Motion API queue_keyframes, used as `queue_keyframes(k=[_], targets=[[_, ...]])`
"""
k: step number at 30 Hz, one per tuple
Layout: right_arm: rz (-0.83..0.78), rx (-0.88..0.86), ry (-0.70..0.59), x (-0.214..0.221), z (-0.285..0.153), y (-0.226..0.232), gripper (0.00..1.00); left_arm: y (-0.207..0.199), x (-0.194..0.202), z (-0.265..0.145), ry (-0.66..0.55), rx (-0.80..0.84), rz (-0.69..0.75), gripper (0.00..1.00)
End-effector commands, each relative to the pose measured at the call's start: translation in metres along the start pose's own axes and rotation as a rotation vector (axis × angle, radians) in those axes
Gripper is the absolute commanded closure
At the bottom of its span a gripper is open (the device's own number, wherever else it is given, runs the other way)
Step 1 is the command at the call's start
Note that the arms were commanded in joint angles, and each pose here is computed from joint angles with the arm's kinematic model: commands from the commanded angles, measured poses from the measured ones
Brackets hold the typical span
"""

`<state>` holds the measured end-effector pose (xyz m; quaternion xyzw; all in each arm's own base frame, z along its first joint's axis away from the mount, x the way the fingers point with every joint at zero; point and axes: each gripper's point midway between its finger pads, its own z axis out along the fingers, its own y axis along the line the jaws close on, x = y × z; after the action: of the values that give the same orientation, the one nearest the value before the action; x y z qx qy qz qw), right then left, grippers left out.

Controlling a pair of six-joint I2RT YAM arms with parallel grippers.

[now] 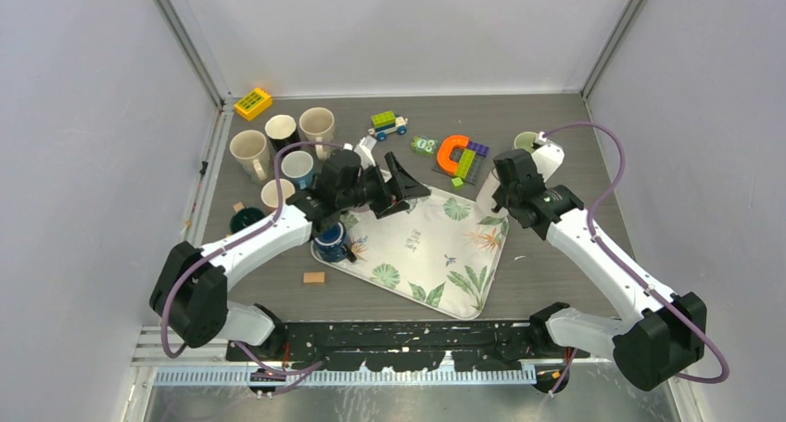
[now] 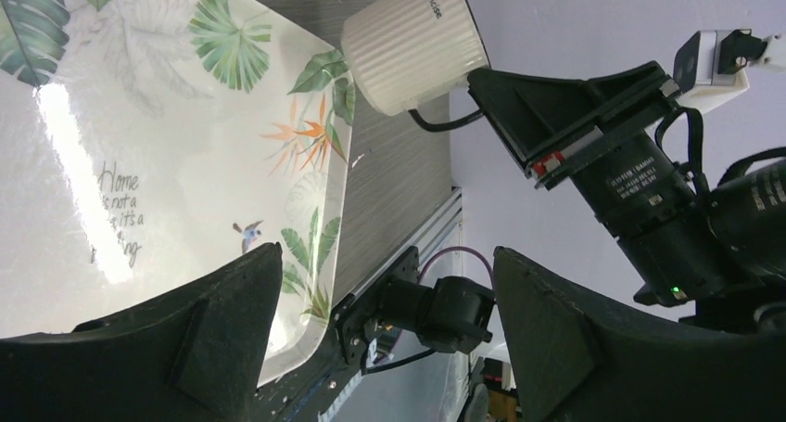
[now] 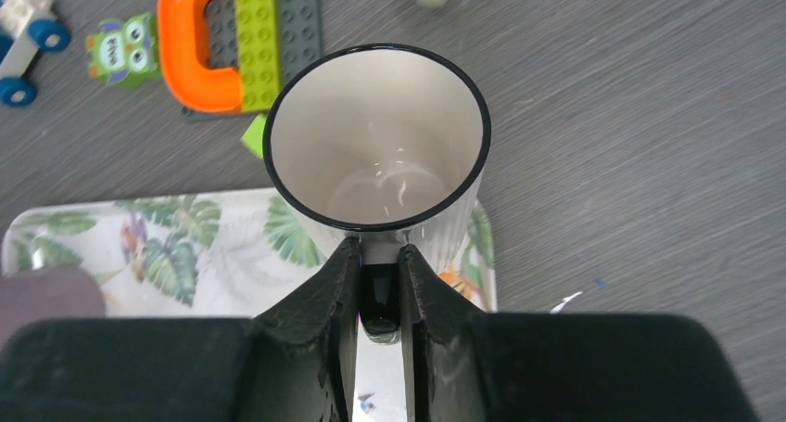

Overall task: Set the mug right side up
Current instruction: Turn over the cup on the tray, then place the cup at the corner of the board.

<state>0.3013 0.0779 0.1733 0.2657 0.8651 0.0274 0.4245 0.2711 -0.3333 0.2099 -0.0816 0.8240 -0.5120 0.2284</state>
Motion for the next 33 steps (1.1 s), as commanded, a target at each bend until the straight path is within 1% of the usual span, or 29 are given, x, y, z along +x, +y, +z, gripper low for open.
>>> queue_keyframes(k=[1,5,11,15,19,27,33], targets=[[0.043,0.106,-0.244,-0.056,-0.008,-0.013,1.0,-0.026,-0.003,-0.019,0.006,0.06,0.076,0.15],[0.045,0.189,-0.299,-0.06,-0.005,-0.031,1.0,-0.028,-0.001,-0.025,0.014,0.065,0.092,0.15],[0.047,0.299,-0.341,-0.055,0.005,-0.056,0.99,-0.025,0.004,-0.032,0.03,0.056,0.098,0.15],[0.081,0.342,-0.357,-0.046,0.017,-0.069,0.99,-0.024,0.004,-0.036,0.028,0.053,0.106,0.15],[0.112,0.361,-0.374,-0.039,0.026,-0.079,1.0,-0.024,0.004,-0.042,0.024,0.051,0.114,0.15],[0.096,0.384,-0.382,-0.025,0.04,-0.089,1.0,-0.019,0.005,-0.05,0.01,0.036,0.117,0.14],[0.1,0.33,-0.313,0.002,0.057,-0.085,0.98,-0.019,0.005,-0.056,0.002,0.032,0.121,0.13]])
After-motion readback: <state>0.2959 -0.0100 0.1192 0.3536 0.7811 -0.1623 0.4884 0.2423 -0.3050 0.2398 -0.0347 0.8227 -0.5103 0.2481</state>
